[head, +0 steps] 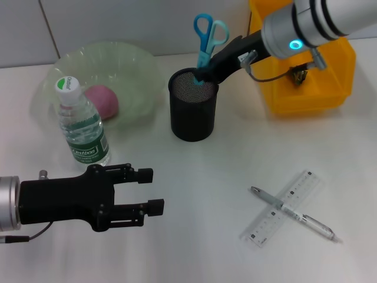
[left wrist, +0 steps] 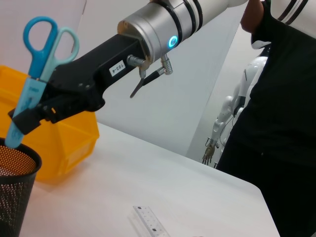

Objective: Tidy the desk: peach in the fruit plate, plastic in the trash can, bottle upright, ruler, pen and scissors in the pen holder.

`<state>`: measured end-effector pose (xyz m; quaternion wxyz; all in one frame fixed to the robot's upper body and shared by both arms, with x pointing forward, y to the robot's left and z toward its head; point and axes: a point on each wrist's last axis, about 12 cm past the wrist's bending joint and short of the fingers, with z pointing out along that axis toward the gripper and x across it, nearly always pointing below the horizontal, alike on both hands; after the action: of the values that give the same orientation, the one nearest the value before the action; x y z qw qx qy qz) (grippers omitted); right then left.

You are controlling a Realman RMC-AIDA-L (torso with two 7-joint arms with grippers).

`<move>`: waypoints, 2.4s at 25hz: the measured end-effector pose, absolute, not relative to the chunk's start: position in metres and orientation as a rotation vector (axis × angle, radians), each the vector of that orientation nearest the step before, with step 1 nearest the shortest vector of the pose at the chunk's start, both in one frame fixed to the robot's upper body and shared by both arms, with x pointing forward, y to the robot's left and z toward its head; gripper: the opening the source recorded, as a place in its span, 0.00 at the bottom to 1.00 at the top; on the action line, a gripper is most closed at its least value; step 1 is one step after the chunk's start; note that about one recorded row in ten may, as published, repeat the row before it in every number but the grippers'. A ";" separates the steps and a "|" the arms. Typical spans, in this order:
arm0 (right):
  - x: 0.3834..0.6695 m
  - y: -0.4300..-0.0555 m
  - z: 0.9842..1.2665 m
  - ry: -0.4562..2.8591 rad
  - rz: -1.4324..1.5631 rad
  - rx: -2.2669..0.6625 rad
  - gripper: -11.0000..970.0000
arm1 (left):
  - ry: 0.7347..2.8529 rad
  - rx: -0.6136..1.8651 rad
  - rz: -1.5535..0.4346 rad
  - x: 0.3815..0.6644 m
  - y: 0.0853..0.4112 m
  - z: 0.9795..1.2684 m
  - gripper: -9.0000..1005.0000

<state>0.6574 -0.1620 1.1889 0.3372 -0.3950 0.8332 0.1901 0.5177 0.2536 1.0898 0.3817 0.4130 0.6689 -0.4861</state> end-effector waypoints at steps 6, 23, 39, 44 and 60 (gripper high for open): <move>0.661 -0.153 1.179 2.189 0.471 -1.050 0.09 | 1.709 1.050 -1.241 0.517 0.254 1.089 0.72; 0.662 -0.150 1.171 2.219 0.439 -1.027 0.24 | 1.713 1.036 -1.244 0.514 0.259 1.089 0.72; 0.636 -0.173 1.201 2.068 0.569 -0.981 0.60 | 1.711 1.038 -1.237 0.515 0.260 1.090 0.72; 0.617 -0.200 1.201 2.004 0.637 -0.912 0.60 | 1.709 1.028 -1.234 0.515 0.262 1.091 0.72; 0.565 -0.290 1.170 1.753 0.940 -0.739 0.60 | 1.695 1.045 -1.249 0.516 0.260 1.094 0.71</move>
<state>0.5655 -0.2900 1.1702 0.4881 -0.3041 0.7210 0.3865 0.5163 0.2600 1.0945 0.3855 0.4101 0.6654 -0.4903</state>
